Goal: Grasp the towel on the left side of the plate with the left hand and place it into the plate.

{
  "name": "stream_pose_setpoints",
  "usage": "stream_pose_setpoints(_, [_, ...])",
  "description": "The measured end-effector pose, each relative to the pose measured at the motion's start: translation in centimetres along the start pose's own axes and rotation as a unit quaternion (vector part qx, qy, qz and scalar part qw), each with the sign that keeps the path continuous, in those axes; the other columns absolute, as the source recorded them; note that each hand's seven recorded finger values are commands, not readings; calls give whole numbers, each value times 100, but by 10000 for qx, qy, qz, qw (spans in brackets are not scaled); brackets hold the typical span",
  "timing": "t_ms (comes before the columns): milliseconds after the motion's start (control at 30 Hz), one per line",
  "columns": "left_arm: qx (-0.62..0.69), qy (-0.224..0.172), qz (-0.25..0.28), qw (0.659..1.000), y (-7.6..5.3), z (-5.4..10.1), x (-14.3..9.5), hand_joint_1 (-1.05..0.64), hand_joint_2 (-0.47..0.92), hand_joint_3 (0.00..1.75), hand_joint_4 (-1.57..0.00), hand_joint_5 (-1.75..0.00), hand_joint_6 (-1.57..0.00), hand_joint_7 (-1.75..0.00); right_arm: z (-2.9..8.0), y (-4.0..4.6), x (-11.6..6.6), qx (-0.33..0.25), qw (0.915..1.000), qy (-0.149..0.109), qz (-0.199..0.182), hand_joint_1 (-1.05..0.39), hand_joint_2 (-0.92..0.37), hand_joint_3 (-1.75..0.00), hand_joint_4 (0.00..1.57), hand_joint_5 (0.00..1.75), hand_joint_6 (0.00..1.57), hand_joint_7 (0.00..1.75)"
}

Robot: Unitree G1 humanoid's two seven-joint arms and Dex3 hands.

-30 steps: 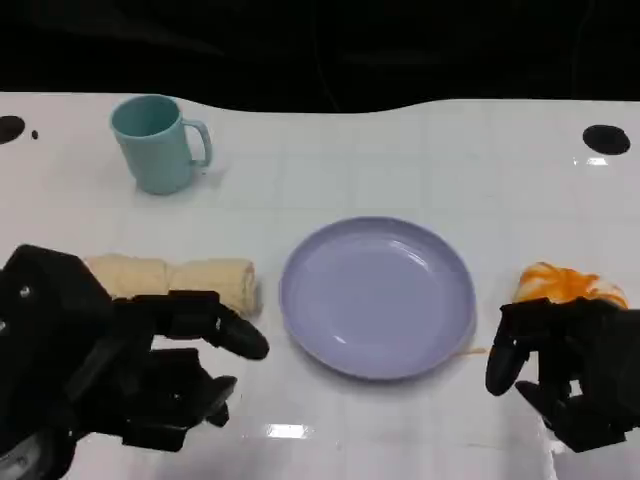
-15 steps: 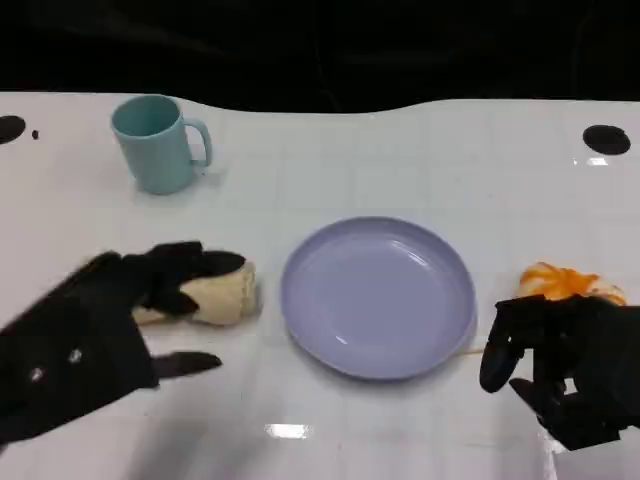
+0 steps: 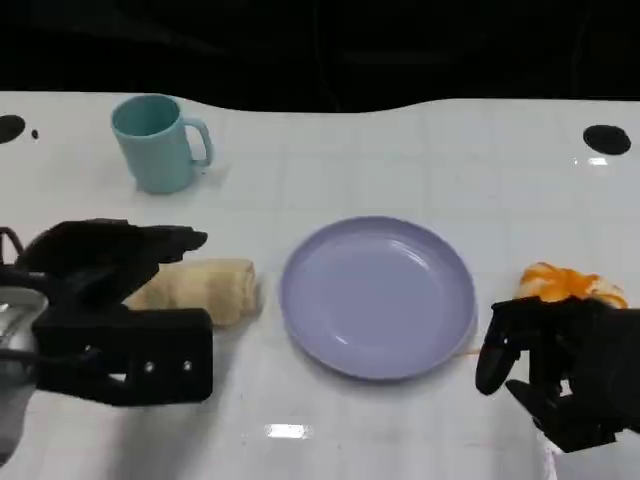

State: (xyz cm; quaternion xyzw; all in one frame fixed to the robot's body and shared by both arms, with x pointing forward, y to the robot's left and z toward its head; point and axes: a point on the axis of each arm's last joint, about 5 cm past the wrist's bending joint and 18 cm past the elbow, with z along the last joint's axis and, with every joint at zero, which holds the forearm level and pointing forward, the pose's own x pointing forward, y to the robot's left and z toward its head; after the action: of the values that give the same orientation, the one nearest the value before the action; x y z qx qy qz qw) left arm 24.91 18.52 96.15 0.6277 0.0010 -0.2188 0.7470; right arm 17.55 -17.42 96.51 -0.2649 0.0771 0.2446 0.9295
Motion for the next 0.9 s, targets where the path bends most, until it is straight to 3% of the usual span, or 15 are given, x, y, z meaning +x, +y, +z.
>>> stream_pose_setpoints(200, [401, 54, -97, 9991, -85, -31, 250, -55, 88, 0, -32, -29, -36, -1, 16, 14, -2, 26, 10000, -2, 0, 1, -60, -102, 70, 171, 68, 142])
stream_pose_setpoints(600, [829, 370, -818, 9925, -240, -56, 686, -56, 92, 8, -49, -16, -38, 0, 39, 33, -20, -3, 10000, 35, -50, -1, -60, -102, 71, 169, 69, 140])
stream_pose_setpoints(733, [932, 386, -1073, 9891, -243, -30, 795, -56, 92, 15, -61, -20, -51, -5, 58, 34, -34, -2, 10000, 39, -74, 0, -59, -103, 71, 170, 69, 140])
stream_pose_setpoints(833, [981, 424, -1283, 9860, -272, -15, 848, -51, 92, 20, -73, -25, -77, -15, 61, 35, -39, 9, 10000, 45, -82, 1, -59, -104, 72, 170, 70, 140])
stream_pose_setpoints(900, [982, 474, -1426, 9838, -320, -12, 871, -43, 92, 18, -81, -30, -87, -19, 62, 35, -41, 19, 10000, 44, -85, 1, -58, -105, 72, 171, 70, 141])
